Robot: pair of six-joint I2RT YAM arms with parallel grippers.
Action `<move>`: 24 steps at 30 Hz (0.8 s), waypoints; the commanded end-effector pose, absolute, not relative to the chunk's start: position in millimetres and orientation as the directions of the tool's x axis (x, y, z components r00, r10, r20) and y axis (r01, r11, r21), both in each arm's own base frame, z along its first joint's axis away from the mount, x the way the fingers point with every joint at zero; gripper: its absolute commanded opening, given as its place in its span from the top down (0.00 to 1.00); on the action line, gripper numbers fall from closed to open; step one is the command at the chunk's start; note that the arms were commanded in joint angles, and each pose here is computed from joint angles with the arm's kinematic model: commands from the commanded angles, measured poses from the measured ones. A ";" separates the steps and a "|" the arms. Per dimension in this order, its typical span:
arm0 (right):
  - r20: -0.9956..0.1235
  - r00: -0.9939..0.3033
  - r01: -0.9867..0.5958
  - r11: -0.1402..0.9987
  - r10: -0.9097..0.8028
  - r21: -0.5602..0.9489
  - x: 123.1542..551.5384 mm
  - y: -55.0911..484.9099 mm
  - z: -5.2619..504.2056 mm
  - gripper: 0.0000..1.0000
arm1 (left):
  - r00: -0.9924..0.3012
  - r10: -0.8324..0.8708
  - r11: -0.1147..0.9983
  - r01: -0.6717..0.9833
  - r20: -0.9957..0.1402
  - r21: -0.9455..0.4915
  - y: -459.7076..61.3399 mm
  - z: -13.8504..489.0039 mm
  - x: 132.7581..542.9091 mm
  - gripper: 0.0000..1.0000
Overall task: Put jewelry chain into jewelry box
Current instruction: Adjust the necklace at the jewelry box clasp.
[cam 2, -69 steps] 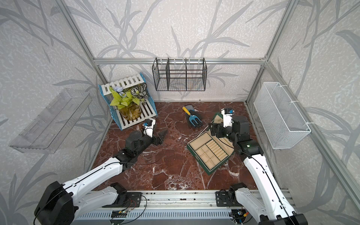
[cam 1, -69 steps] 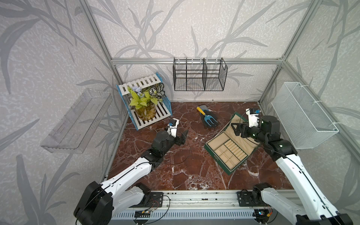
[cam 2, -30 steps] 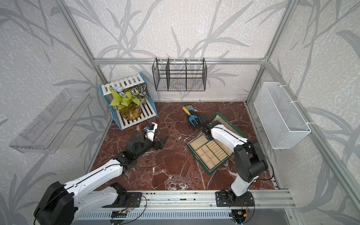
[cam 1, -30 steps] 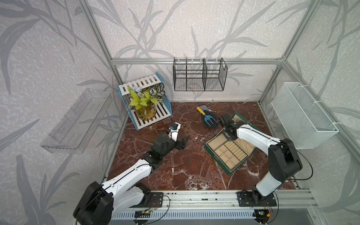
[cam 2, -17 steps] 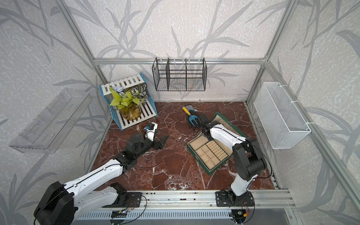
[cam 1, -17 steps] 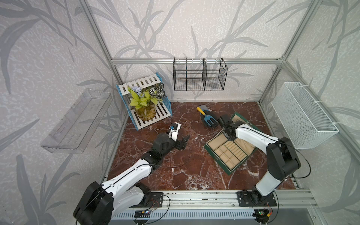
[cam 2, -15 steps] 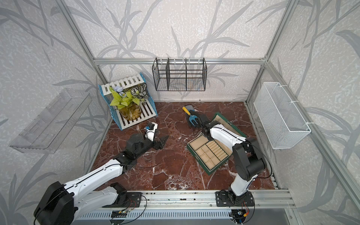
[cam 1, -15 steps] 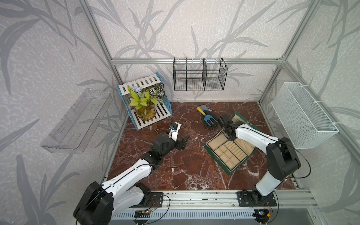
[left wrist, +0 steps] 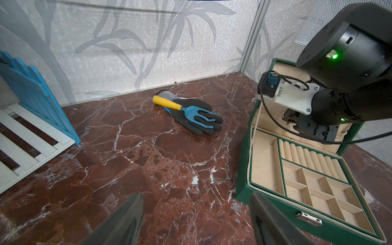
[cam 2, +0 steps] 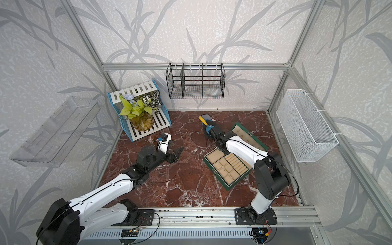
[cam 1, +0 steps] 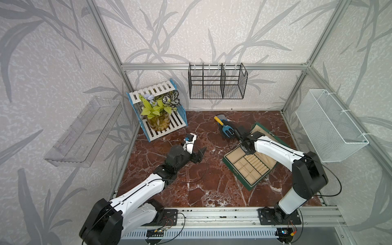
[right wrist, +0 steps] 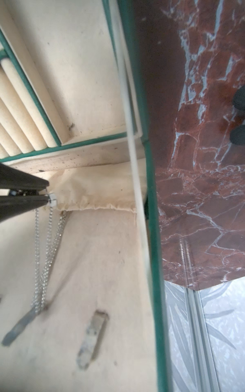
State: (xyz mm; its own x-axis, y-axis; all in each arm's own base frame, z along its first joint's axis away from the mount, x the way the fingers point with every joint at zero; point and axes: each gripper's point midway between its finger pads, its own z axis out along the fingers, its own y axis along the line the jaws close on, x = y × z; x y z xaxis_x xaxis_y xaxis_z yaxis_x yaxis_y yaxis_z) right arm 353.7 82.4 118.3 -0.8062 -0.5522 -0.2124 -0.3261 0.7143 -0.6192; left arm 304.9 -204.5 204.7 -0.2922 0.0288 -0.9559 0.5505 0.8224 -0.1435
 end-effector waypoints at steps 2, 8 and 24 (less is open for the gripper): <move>-0.243 -0.822 -0.308 0.760 -0.515 -0.572 347.4 87.0 120.9 0.89 | -0.281 0.027 0.826 0.546 -0.959 -0.137 -200.8 206.5 304.3 0.18; -0.303 -0.821 -0.284 0.807 -0.484 -0.517 345.5 94.4 128.4 0.63 | -0.285 0.034 0.827 0.546 -0.958 -0.133 -200.4 205.8 303.7 0.18; -0.818 -0.560 0.033 0.990 0.129 0.134 315.1 42.7 283.5 0.26 | -0.290 -0.002 0.867 0.477 -0.957 -0.146 -182.0 204.8 307.9 0.18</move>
